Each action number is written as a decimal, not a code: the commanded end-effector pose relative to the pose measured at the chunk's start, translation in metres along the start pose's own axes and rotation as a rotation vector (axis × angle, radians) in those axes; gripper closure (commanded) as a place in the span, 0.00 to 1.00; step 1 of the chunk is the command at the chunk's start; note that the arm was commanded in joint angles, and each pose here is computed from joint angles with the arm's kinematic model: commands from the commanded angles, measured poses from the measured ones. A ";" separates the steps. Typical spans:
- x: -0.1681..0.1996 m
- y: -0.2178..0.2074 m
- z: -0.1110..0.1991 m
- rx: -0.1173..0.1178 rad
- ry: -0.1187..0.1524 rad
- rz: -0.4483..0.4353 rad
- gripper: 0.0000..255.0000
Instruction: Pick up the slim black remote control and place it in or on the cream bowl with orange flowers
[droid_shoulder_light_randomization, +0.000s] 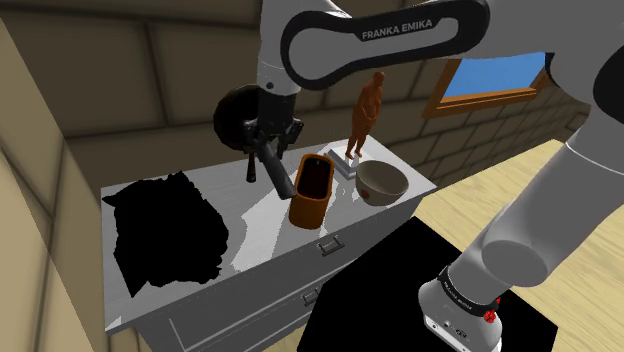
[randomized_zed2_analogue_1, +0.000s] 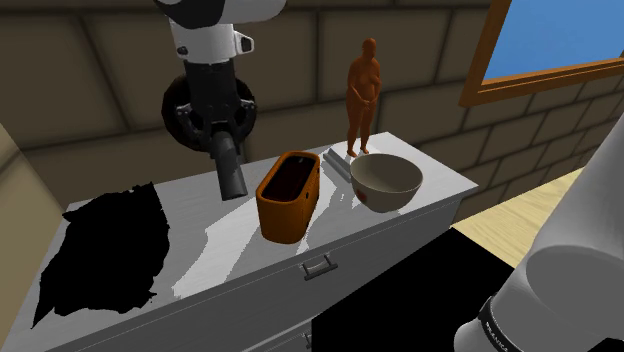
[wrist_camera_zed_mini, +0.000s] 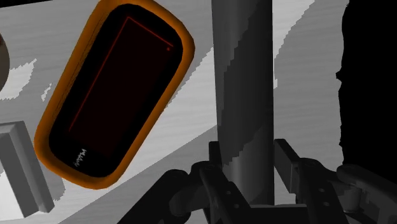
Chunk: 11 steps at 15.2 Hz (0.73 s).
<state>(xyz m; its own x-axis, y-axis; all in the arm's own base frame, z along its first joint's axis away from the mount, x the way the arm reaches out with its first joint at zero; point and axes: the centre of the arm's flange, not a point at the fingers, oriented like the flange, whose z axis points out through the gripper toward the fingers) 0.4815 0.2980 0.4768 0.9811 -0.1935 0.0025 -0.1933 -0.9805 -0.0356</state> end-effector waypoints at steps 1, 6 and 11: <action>0.001 0.000 -0.009 0.000 0.000 0.000 1.00; -0.011 0.065 -0.009 0.000 0.000 0.000 1.00; -0.022 0.130 -0.009 0.000 0.000 0.000 1.00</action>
<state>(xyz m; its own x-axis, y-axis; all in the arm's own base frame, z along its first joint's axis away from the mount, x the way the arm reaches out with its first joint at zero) 0.4433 0.1897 0.4767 0.9808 -0.1950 0.0025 -0.1948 -0.9803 -0.0331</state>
